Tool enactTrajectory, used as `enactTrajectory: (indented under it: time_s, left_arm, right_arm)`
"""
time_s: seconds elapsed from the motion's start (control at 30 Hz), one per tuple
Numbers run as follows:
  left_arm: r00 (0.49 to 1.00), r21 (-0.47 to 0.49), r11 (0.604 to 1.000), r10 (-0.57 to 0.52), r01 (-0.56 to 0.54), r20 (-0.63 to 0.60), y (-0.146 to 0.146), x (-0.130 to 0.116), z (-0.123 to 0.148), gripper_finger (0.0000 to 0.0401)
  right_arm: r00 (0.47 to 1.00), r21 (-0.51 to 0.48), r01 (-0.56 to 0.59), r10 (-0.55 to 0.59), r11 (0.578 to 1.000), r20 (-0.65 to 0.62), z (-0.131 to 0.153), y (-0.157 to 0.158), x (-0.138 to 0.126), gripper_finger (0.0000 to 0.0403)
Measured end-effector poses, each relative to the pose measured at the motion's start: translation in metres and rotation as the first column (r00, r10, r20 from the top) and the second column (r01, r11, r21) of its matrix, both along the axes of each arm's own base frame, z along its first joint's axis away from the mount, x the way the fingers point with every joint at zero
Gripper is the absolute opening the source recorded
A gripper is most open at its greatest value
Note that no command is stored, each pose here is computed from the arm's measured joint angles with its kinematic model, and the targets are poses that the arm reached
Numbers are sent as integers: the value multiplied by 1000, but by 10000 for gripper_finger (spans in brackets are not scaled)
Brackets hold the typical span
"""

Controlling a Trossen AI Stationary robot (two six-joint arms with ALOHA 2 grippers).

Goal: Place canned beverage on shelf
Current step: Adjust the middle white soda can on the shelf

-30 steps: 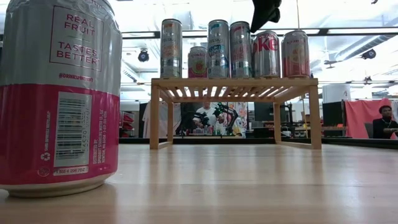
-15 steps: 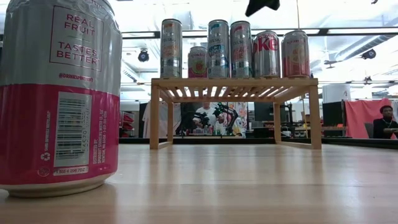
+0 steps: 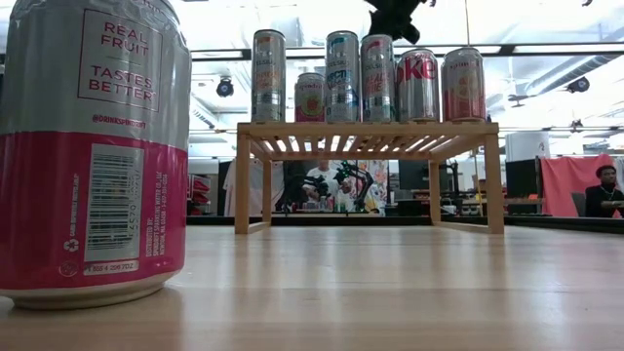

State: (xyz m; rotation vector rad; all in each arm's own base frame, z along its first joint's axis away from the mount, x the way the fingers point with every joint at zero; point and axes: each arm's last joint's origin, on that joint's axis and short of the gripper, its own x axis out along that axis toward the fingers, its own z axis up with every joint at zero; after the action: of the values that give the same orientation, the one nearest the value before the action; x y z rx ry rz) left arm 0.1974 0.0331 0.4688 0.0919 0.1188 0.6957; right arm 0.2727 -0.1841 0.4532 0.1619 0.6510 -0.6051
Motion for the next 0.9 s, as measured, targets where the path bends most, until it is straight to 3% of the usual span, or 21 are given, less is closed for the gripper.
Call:
enactTrajectory:
  time_s: [0.5, 0.9]
  left_arm:
    - [1000, 8, 1000, 0, 0, -6, 0, 0, 0, 0]
    - [1000, 14, 1000, -1, 1, -11, 0, 0, 0, 0]
  right_arm:
    - [999, 178, -19, 26, 984, -38, -13, 6, 0, 12]
    - [999, 253, 15, -3, 967, -48, -17, 11, 1, 12]
